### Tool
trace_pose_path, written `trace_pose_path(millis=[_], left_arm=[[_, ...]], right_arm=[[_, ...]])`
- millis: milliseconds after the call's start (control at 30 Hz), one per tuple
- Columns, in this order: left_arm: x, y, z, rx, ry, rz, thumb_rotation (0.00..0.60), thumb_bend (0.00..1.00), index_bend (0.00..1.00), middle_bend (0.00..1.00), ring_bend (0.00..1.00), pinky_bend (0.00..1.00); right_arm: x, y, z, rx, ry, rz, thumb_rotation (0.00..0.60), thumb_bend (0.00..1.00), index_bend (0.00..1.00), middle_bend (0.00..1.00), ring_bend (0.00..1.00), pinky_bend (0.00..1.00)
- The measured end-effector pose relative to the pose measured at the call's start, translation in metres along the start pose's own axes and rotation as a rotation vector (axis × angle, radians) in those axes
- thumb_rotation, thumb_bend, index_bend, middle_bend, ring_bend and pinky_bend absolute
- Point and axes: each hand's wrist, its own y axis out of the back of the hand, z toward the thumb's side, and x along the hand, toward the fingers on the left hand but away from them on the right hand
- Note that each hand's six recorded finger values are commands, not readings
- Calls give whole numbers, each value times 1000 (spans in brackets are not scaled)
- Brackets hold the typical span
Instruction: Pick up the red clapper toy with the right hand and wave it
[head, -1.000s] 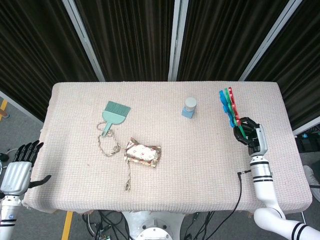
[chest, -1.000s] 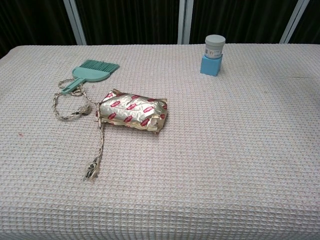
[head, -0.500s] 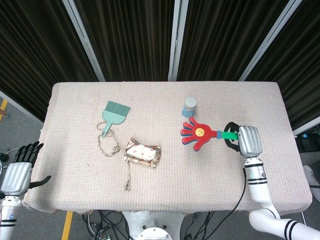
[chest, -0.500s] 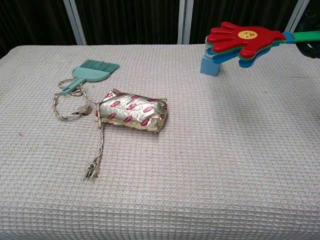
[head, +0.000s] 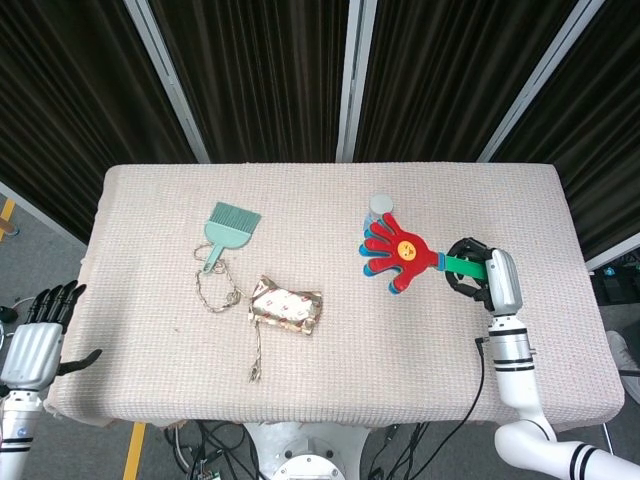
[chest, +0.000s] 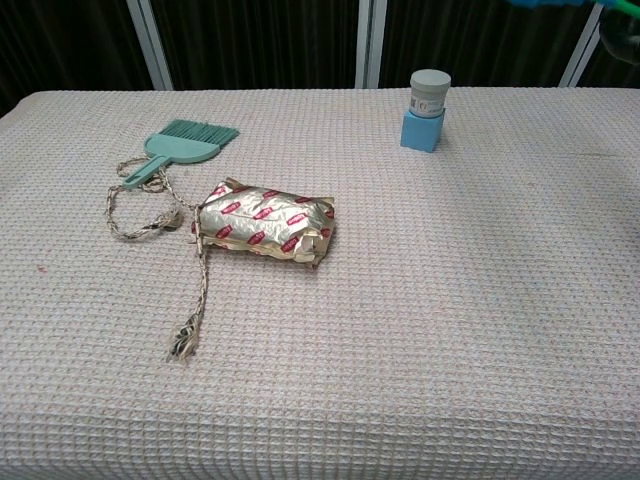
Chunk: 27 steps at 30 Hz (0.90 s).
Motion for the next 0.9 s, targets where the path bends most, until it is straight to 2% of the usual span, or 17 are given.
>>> trace_pose_path(millis=[100, 167, 233, 300, 367, 467, 600, 700, 800, 900], left_arm=[[0, 0, 0, 0, 1, -1, 600, 132, 43, 18, 0, 62], [0, 0, -1, -1, 2, -2, 600, 132, 42, 17, 0, 63], [-1, 0, -1, -1, 3, -3, 600, 131, 42, 17, 0, 62], [-1, -1, -1, -2, 4, -6, 600, 132, 43, 18, 0, 62], [-1, -2, -2, -2, 7, -10, 600, 132, 42, 17, 0, 63], [-2, -4, -4, -2, 11, -18, 600, 131, 43, 17, 0, 63], [-1, -6, -4, -7, 13, -20, 600, 132, 42, 17, 0, 62], [-1, -6, -4, -5, 12, -20, 600, 132, 43, 18, 0, 62], [-1, -5, -5, -4, 14, -18, 600, 131, 43, 17, 0, 63], [-2, -4, -5, -5, 16, -17, 600, 131, 43, 17, 0, 62]], right_arm=[[-1, 0, -2, -159, -30, 18, 600, 768, 982, 800, 934, 1000], [-1, -2, -4, -210, -45, 35, 600, 766, 982, 801, 937, 1000], [-1, -3, -6, -219, -53, 46, 600, 766, 983, 807, 948, 1000], [-1, -5, -8, -173, -55, 59, 600, 770, 987, 818, 962, 1000], [-1, -7, -10, -90, -50, 75, 600, 773, 995, 823, 968, 1000], [-1, -10, -13, 125, -27, 104, 600, 769, 1000, 832, 969, 1000], [0, -15, -15, 491, 14, 140, 600, 767, 1000, 836, 969, 1000], [1, -18, -17, 726, 42, 161, 600, 764, 1000, 839, 969, 1000], [2, -21, -20, 886, 60, 182, 600, 764, 1000, 839, 968, 1000], [1, -22, -21, 935, 63, 191, 600, 762, 1000, 839, 968, 1000]])
